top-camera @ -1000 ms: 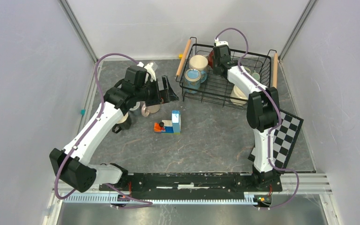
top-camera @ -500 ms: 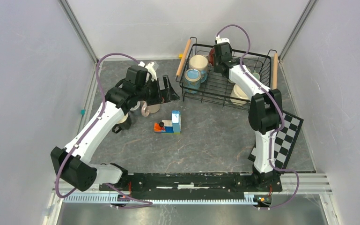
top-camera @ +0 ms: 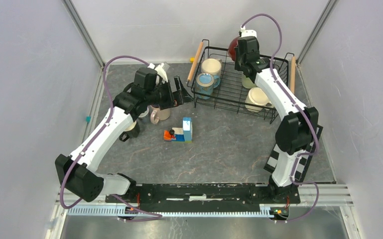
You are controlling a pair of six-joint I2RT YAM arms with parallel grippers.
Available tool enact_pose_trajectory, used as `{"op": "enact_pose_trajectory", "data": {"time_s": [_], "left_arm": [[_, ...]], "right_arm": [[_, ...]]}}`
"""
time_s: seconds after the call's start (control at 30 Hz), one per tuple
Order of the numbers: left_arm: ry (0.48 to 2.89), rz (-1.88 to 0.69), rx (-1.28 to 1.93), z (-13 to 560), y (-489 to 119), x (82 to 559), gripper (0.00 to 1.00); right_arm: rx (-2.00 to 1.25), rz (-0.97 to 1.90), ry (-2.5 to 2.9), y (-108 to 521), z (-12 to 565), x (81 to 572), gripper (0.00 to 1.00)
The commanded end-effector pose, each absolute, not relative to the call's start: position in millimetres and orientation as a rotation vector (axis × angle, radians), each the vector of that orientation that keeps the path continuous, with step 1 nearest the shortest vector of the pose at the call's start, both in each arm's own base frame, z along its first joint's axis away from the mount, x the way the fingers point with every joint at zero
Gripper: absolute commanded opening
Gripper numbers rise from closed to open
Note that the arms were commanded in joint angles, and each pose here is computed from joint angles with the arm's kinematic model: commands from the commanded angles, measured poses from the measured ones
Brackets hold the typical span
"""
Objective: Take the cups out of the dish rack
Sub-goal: Unload the cup from the dish rack, then place the cup at the center of the board.
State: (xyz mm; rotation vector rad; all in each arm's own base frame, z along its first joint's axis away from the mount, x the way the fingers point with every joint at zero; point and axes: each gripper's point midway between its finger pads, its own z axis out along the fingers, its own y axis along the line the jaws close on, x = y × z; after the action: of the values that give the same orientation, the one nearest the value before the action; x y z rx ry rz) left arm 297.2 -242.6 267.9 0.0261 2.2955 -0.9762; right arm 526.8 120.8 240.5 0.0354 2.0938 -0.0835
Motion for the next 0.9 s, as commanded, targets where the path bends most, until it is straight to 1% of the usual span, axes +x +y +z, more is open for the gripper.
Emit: {"op": "enact_pose_trajectory", "data": {"time_s": [0.0,0.17,0.37,0.67,0.87], "left_arm": [[2.198,-1.077,-0.007,297,-253,302,1.00],[2.136,-1.136,-0.044,313,-257,304,1.00],[2.041,-1.268,-0.109,334,-263,309,1.00],[1.880,-1.420,-0.187,365,-257,321,1.00],[1.792,-1.555,-0.165,383,-255,320,1.00]], "right_arm": [[0.096,0.005,1.949,120,310,508,0.00],[0.056,0.113,1.961,136,311,475,0.00],[-0.039,0.298,1.918,170,331,430,0.00],[-0.217,0.690,1.809,222,361,370,0.00],[-0.353,0.960,1.710,254,376,337,0.00]]}}
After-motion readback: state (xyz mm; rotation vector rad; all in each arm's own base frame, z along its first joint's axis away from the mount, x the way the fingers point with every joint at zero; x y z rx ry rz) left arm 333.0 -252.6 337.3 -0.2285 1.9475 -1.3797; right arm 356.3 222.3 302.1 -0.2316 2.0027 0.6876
